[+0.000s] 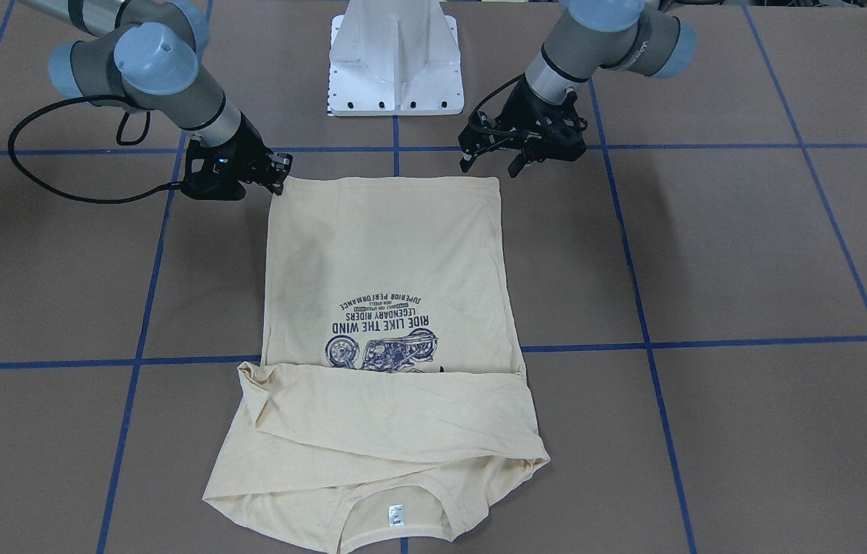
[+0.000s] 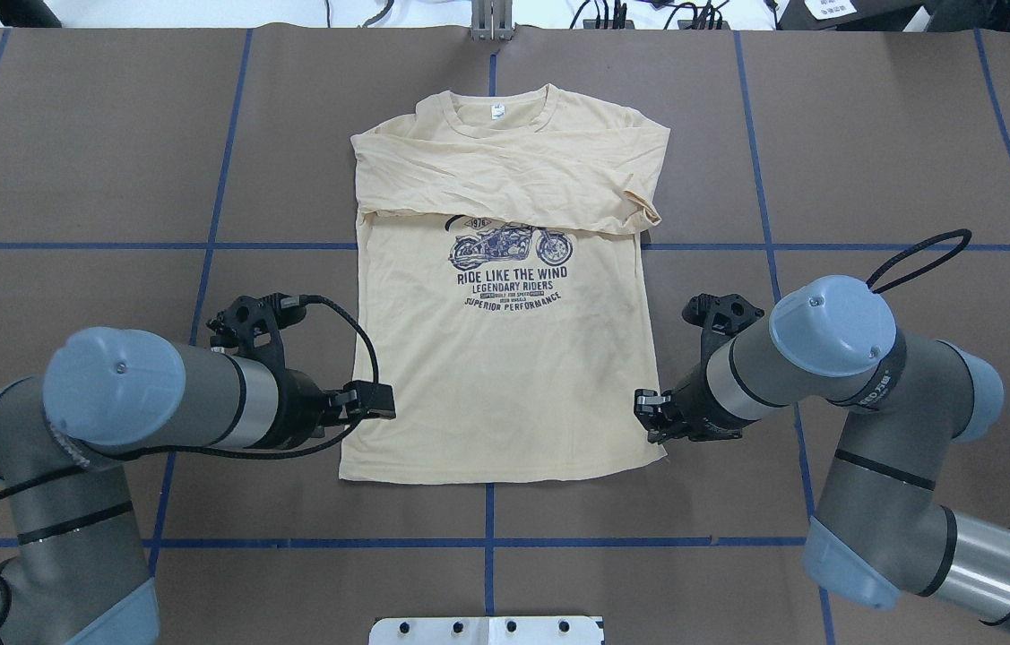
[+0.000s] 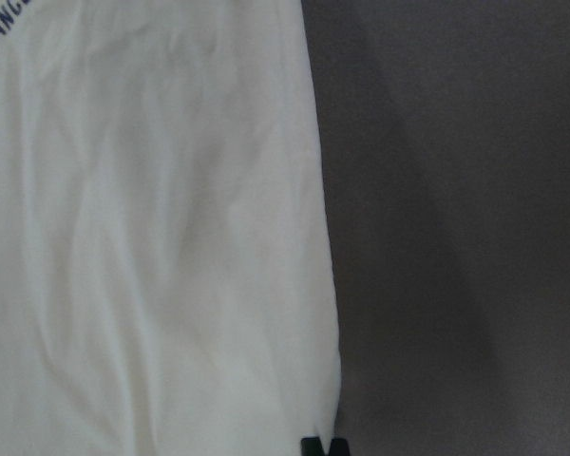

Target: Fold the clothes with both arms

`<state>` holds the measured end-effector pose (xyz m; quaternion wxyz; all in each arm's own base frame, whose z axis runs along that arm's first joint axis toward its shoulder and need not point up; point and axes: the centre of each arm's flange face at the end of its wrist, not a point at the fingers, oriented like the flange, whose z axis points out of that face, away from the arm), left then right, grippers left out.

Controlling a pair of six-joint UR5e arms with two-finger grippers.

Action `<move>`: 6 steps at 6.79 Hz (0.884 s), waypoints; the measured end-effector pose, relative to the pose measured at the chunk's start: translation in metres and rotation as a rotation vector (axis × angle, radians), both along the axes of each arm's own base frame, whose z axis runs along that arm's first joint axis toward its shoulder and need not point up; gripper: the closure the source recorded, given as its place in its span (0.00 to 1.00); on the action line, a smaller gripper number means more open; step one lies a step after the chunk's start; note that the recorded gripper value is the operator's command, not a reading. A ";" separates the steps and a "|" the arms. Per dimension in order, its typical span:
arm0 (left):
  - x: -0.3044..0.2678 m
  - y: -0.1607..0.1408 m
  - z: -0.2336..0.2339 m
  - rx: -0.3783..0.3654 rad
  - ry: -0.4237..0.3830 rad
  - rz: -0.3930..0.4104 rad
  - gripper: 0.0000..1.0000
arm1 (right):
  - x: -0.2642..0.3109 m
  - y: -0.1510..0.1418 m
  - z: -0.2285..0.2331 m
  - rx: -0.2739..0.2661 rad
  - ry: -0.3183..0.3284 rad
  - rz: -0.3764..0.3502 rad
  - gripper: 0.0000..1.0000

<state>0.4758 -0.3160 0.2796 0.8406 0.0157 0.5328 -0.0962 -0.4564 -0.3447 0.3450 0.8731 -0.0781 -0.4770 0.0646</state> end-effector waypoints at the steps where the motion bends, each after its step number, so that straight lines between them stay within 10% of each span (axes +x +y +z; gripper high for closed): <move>1: 0.019 0.016 0.010 -0.004 -0.079 0.004 0.04 | 0.000 0.000 -0.002 0.003 -0.003 0.002 1.00; 6: 0.065 0.017 0.024 0.002 -0.172 -0.010 0.13 | 0.003 -0.006 -0.005 0.008 -0.012 0.010 1.00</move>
